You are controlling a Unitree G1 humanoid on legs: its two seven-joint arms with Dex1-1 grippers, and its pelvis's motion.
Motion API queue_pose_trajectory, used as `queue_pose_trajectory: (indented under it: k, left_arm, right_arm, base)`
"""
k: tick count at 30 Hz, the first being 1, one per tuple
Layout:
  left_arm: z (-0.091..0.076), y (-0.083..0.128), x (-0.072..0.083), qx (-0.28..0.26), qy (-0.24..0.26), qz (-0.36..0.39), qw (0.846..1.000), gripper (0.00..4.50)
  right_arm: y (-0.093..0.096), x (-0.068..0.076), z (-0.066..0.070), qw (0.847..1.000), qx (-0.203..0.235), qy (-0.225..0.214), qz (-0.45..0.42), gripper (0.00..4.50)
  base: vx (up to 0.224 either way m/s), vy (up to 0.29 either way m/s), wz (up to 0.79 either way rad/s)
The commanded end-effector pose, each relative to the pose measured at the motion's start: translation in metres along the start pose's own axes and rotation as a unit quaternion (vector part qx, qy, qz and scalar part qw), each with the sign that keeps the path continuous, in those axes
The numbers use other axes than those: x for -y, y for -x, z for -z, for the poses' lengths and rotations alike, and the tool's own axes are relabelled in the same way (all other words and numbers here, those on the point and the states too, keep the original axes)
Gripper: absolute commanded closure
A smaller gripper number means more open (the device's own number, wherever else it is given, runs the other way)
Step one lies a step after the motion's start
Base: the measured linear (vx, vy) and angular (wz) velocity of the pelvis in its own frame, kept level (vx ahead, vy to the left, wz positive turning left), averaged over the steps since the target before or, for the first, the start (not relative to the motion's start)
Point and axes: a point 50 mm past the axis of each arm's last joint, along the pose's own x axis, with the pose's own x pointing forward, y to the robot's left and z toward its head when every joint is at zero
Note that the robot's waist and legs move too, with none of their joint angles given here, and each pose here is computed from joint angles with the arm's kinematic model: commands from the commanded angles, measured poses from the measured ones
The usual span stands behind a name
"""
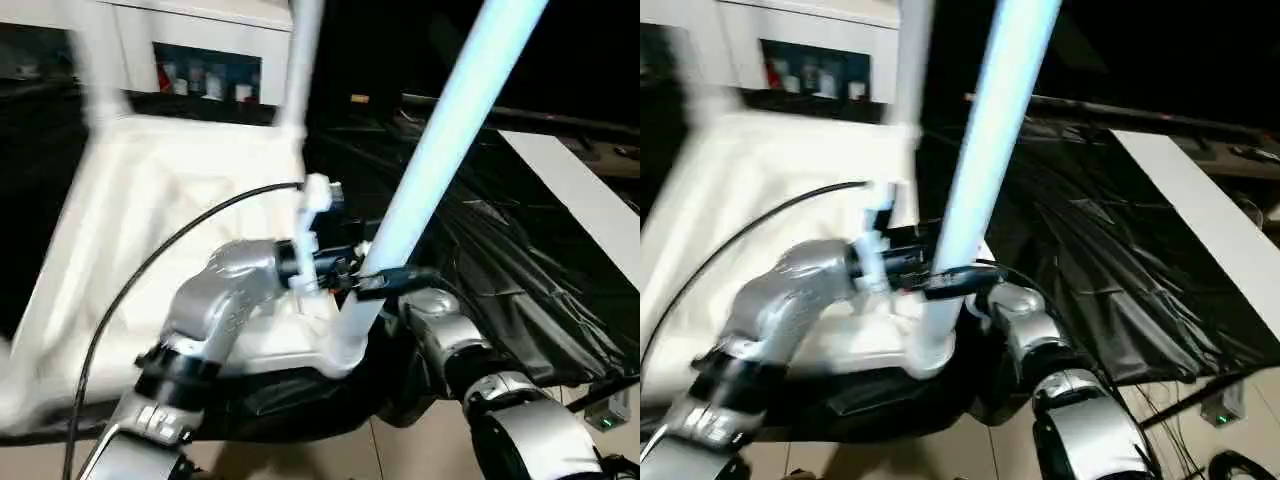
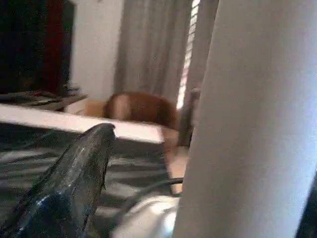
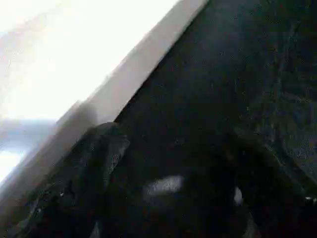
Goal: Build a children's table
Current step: Rotate table base
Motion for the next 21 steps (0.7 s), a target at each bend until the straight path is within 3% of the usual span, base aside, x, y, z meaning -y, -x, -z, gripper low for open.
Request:
queue_pose_trajectory:
  k: [1, 6, 10, 12, 14, 18, 21]
  left_arm:
    - [0.008, 0.007, -0.011, -0.034, -0.008, -0.045, 0.998, 0.04]
    - [0.014, 0.033, -0.019, -0.085, -0.029, -0.073, 0.993, 0.04]
    - [0.019, 0.043, -0.020, -0.109, -0.032, -0.077, 0.991, 0.04]
    - [0.024, 0.051, -0.019, -0.146, -0.031, -0.069, 0.986, 0.04]
    - [0.033, 0.066, -0.011, -0.236, -0.003, -0.044, 0.971, 0.04]
    - [0.040, 0.078, -0.008, -0.320, -0.031, -0.052, 0.946, 0.04]
    - [0.040, 0.079, -0.006, -0.339, -0.039, -0.064, 0.938, 0.04]
  right_arm:
    - [0.002, 0.008, -0.003, 1.000, 0.004, 0.010, 0.023, 0.69]
    - [0.011, 0.025, -0.001, 0.997, 0.014, -0.014, 0.074, 0.69]
    - [0.014, 0.029, 0.002, 0.996, 0.012, -0.017, 0.088, 0.69]
    - [0.016, 0.032, 0.004, 0.995, 0.013, -0.019, 0.098, 0.69]
    - [0.020, 0.035, 0.004, 0.995, 0.019, -0.022, 0.100, 0.69]
    - [0.024, 0.040, 0.004, 0.995, 0.013, -0.006, 0.098, 0.69]
    - [0.032, 0.049, 0.006, 0.995, -0.003, 0.013, 0.102, 0.69]
  base:
    - [0.000, 0.000, 0.00]
    - [0.000, 0.000, 0.00]
    - [0.000, 0.000, 0.00]
    - [0.000, 0.000, 0.00]
    - [0.000, 0.000, 0.00]
    - [0.000, 0.000, 0.00]
    - [0.000, 0.000, 0.00]
